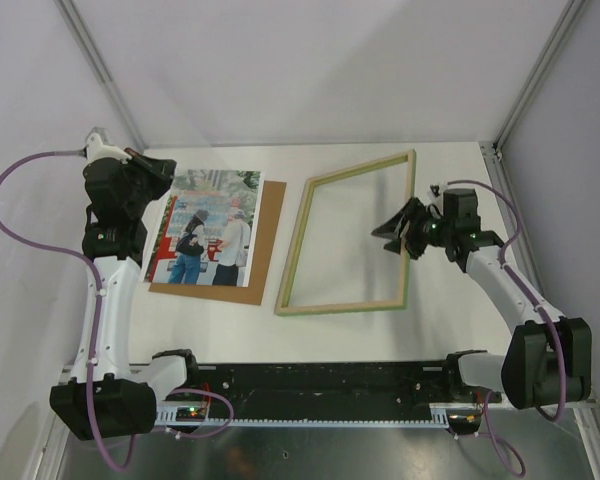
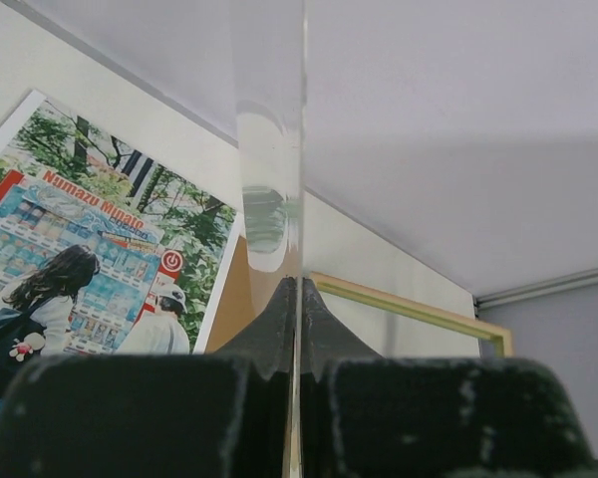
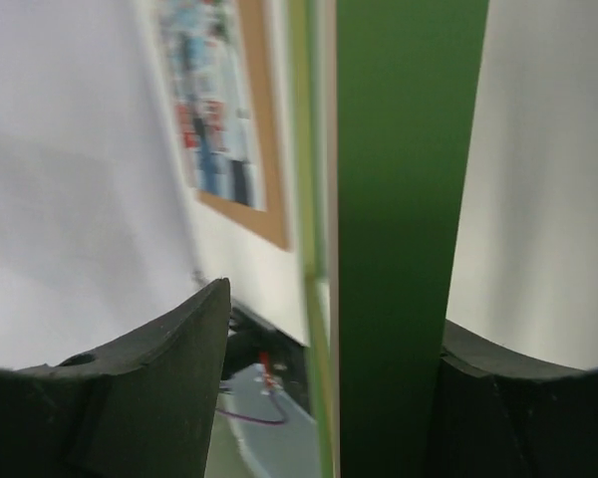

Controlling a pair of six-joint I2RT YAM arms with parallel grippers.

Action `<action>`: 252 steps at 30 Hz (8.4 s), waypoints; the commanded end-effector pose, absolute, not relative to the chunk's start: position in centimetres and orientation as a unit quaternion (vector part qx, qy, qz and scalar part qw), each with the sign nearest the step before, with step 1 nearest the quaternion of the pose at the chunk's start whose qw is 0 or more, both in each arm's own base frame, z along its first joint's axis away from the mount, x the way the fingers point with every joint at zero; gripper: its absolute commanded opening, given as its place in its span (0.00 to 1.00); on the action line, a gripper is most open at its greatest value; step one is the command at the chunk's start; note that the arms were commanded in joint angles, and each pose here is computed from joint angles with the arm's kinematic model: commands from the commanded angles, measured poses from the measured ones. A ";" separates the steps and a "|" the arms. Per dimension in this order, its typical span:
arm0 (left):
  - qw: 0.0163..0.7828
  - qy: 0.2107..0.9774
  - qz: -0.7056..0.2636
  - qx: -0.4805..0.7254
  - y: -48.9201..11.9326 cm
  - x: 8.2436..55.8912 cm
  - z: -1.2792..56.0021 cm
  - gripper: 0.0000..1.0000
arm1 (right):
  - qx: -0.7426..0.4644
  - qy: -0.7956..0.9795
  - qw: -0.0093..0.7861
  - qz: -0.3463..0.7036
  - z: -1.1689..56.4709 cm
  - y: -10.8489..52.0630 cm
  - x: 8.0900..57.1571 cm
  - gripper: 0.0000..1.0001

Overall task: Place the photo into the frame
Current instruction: Turn over the frame body, then place the object at the center of the board, then adjust the frame body at the center of the board, then move the frame body to the center of the board, then place the glass panel in the frame body.

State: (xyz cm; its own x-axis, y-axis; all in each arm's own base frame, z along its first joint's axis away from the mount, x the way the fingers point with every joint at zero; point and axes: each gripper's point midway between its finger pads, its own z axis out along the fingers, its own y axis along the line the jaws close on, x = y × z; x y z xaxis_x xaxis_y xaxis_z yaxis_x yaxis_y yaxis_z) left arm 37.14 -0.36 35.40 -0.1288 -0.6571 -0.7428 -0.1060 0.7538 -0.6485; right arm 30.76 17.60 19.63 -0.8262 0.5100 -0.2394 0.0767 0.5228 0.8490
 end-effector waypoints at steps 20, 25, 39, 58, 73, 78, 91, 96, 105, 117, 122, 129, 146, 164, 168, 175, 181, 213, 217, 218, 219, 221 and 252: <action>0.605 0.720 -0.270 -0.206 -2.4 36.3 36.2 0.00 | 0.228 0.943 0.212 0.119 2.9 6.3 26.7 0.64; 0.600 0.723 -0.277 -0.201 -2.8 36.3 36.0 0.00 | 0.226 0.947 0.224 0.041 2.5 5.1 27.6 0.63; 0.580 0.735 -0.318 -0.152 -4.8 36.4 36.3 0.00 | 0.103 0.969 0.212 -0.076 0.0 6.5 32.2 0.14; 0.534 0.748 -0.375 -0.120 -7.0 36.7 35.7 0.00 | -0.121 0.950 0.242 -0.158 -0.8 10.0 37.4 0.00; 0.505 0.760 -0.393 -0.113 -7.8 36.2 33.7 0.00 | -0.142 0.951 0.239 -0.133 -0.5 11.2 37.6 0.14; 0.484 0.763 -0.414 -0.111 -8.5 36.3 33.2 0.00 | -0.115 0.955 0.256 -0.097 2.4 12.0 38.2 0.53; 0.412 0.774 -0.471 -0.100 -12.3 35.9 31.2 0.00 | 0.110 0.952 0.282 0.033 9.6 8.4 40.6 0.61; 0.386 0.777 -0.490 -0.085 -15.0 35.9 30.8 0.00 | 0.154 0.942 0.291 0.068 10.1 7.7 40.7 0.61; 0.330 0.783 -0.522 -0.071 -19.6 36.6 28.8 0.00 | 0.235 0.932 0.263 0.080 6.3 5.1 40.9 0.48; 0.274 0.763 -0.579 -0.087 -22.7 37.9 25.4 0.00 | 0.208 0.947 0.216 0.113 2.1 9.0 38.4 0.41; 0.256 0.764 -0.586 -0.084 -23.6 38.1 23.9 0.00 | 0.190 0.951 0.211 0.119 1.9 10.8 37.3 0.41; 0.230 0.767 -0.593 -0.084 -24.5 38.1 21.9 0.00 | 0.174 0.955 0.207 0.124 1.9 11.8 36.1 0.41; 0.186 0.771 -0.604 -0.082 -25.2 38.4 19.1 0.00 | 0.166 0.955 0.212 0.123 2.2 11.4 35.4 0.41; 0.178 0.770 -0.607 -0.079 -25.7 39.2 17.9 0.00 | 0.163 0.956 0.208 0.130 2.1 11.1 35.4 0.42; 0.183 0.767 -0.611 -0.071 -25.7 39.1 18.5 0.00 | 0.166 0.954 0.213 0.128 2.5 10.6 35.4 0.42; 0.191 0.759 -0.619 -0.059 -25.8 38.8 20.2 0.00 | 0.185 0.949 0.217 0.135 3.5 8.5 35.6 0.45; 0.196 0.756 -0.623 -0.051 -25.7 38.2 21.1 0.00 | 0.188 0.947 0.222 0.137 4.5 7.7 34.9 0.46; 0.203 0.755 -0.621 -0.066 -26.0 39.4 20.4 0.00 | 0.179 0.935 0.234 0.197 4.4 9.8 36.2 0.46; 0.201 0.754 -0.622 -0.067 -26.1 39.5 20.2 0.00 | 0.178 0.935 0.233 0.197 4.2 9.9 36.3 0.46; 0.201 0.754 -0.622 -0.067 -26.1 39.6 20.1 0.00 | 0.178 0.936 0.232 0.197 4.2 9.9 36.3 0.46; 0.201 0.754 -0.622 -0.067 -26.1 39.6 20.0 0.00 | 0.179 0.936 0.233 0.197 4.2 9.8 36.3 0.46; 0.201 0.754 -0.622 -0.067 -26.1 39.7 20.0 0.00 | 0.178 0.936 0.231 0.197 4.0 9.9 36.3 0.46; 0.188 0.756 -0.623 -0.068 -26.5 40.8 17.5 0.00 | 0.175 0.940 0.217 0.197 2.6 10.2 36.2 0.45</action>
